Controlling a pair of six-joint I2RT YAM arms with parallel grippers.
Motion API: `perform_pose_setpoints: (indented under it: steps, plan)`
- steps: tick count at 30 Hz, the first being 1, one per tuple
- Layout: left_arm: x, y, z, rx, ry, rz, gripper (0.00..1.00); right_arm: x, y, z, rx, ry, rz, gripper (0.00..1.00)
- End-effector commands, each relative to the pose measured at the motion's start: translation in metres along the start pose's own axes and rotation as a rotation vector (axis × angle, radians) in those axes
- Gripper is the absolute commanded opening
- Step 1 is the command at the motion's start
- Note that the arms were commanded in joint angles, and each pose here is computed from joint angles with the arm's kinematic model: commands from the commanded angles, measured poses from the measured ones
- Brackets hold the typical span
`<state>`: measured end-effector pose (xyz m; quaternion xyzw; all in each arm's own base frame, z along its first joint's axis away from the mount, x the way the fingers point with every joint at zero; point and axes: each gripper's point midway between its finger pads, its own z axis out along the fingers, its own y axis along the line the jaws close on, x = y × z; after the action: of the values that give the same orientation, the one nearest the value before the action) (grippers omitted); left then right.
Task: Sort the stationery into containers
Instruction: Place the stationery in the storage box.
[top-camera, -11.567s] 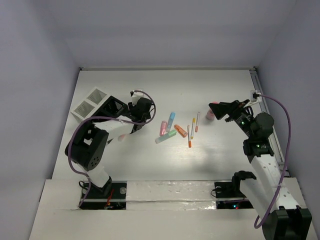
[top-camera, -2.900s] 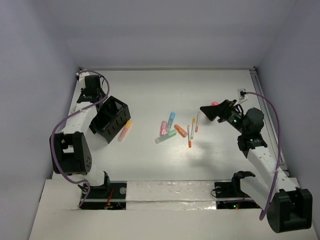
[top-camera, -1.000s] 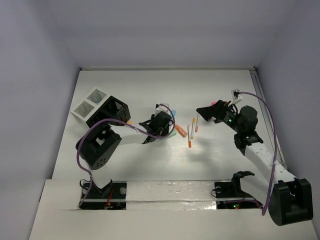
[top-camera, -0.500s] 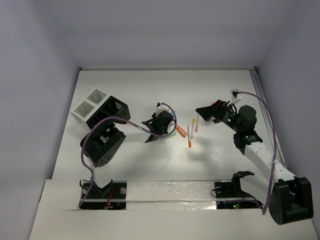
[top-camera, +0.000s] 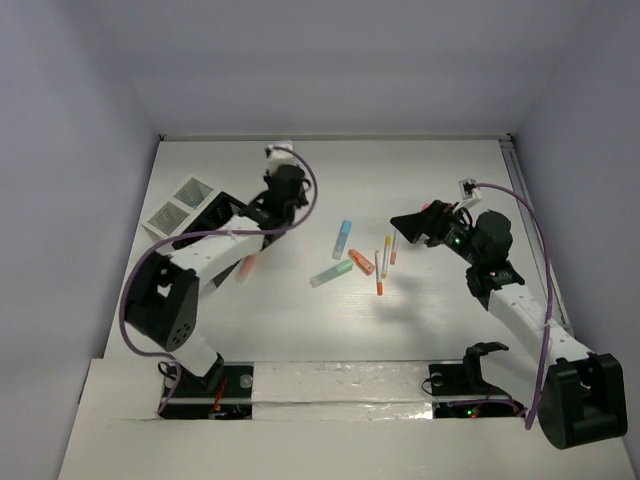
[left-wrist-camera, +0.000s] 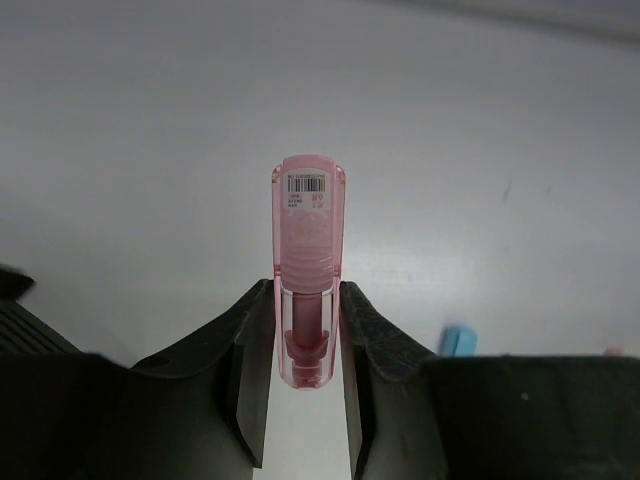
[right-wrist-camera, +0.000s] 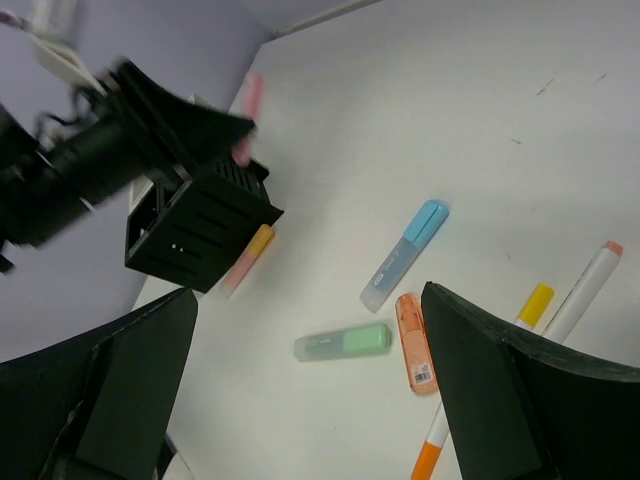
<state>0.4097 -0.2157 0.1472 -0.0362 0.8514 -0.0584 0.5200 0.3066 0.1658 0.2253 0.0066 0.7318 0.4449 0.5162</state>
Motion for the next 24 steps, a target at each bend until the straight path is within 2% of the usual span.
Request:
perform_pose_setpoints:
  steps: [1, 3, 4, 7, 8, 11, 14, 17, 20, 24]
  plan:
    - [-0.11, 0.028, -0.02, 0.012, -0.214, -0.18, 0.12, -0.018, 0.018, 0.006, -0.053, -0.042, -0.05, 1.0]
    - [-0.126, 0.054, -0.015, -0.015, -0.223, -0.245, 0.12, -0.018, 0.017, 0.007, -0.047, -0.039, -0.052, 1.0]
    - [-0.143, 0.086, -0.009, -0.058, -0.244, -0.297, 0.12, -0.018, 0.016, 0.007, -0.045, -0.039, -0.051, 1.0]
    - [-0.154, 0.122, -0.001, -0.06, -0.224, -0.376, 0.12, -0.016, 0.019, 0.007, -0.052, -0.031, -0.051, 1.0]
    - [-0.157, 0.146, 0.001, -0.098, -0.221, -0.39, 0.12, -0.017, 0.02, 0.007, -0.053, -0.033, -0.056, 1.0]
    - [-0.152, 0.179, 0.003, -0.18, -0.181, -0.348, 0.12, -0.019, 0.021, 0.005, -0.046, -0.041, -0.065, 1.0]
    - [-0.133, 0.2, 0.001, -0.237, -0.091, -0.261, 0.13, -0.02, 0.024, 0.004, -0.054, -0.041, -0.066, 1.0]
    - [-0.12, 0.227, -0.009, -0.314, -0.088, -0.244, 0.13, -0.018, 0.026, 0.004, -0.058, -0.036, -0.067, 1.0]
    - [-0.118, 0.237, -0.014, -0.352, -0.109, -0.244, 0.13, -0.017, 0.025, 0.005, -0.054, -0.031, -0.063, 1.0]
    - [-0.107, 0.258, -0.013, -0.45, -0.078, -0.216, 0.12, -0.02, 0.022, 0.005, -0.037, -0.042, -0.074, 1.0]
